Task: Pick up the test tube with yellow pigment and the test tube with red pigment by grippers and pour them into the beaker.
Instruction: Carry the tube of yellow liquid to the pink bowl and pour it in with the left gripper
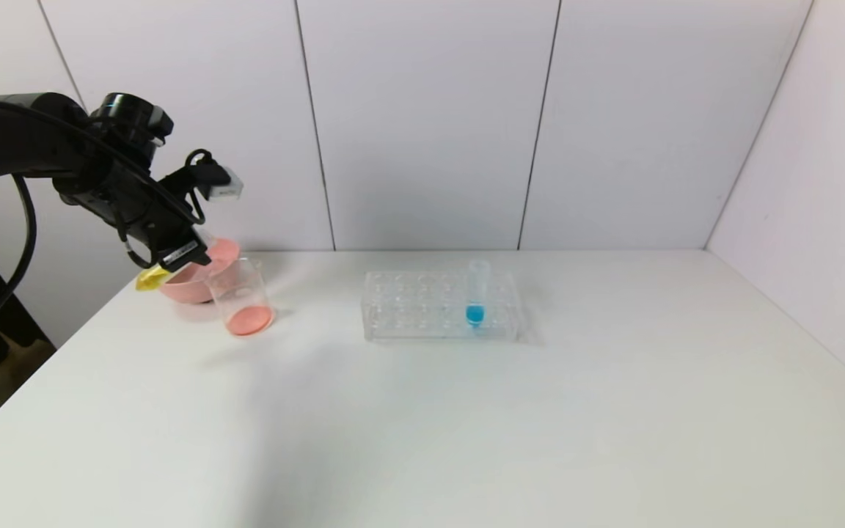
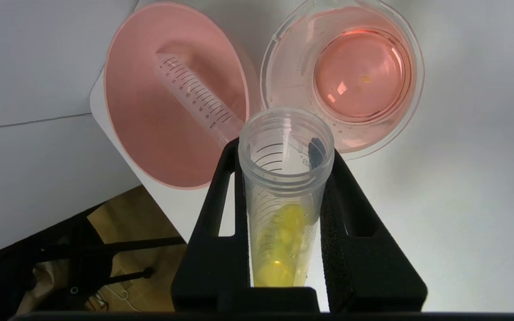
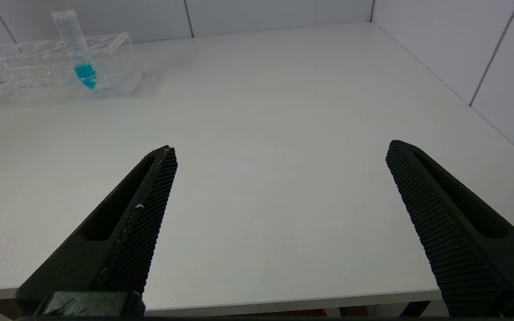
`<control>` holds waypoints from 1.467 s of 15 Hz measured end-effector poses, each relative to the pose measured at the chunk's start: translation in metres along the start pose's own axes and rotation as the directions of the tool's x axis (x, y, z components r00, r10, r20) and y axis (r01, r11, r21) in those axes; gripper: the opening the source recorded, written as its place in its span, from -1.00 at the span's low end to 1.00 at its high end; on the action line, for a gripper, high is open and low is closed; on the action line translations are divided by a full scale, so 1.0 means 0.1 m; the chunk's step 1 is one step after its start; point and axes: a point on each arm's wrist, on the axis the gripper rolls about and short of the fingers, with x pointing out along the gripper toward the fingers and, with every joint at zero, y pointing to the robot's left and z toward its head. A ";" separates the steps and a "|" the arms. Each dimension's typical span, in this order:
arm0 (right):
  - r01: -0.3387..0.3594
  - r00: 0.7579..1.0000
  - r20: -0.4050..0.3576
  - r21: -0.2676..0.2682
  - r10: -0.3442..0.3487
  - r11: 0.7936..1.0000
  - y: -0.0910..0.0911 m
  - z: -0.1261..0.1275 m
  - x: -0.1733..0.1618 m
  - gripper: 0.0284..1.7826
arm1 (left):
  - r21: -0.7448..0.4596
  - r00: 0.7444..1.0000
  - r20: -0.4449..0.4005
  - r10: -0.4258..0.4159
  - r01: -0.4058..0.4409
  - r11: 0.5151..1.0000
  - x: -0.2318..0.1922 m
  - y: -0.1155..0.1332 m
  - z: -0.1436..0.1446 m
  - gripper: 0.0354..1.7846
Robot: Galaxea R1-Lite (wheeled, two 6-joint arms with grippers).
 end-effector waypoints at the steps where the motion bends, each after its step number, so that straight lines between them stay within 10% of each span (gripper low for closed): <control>1: -0.001 1.000 0.000 0.000 0.001 1.000 0.00 0.00 0.00 0.92 | 0.027 1.000 -0.016 0.016 -0.016 1.000 0.00 0.01 0.00 -0.52; 22: -0.001 1.000 0.000 0.000 0.001 1.000 0.00 0.00 0.00 0.92 | 0.327 0.955 -0.256 0.152 -0.062 0.943 0.23 -0.24 0.19 -0.52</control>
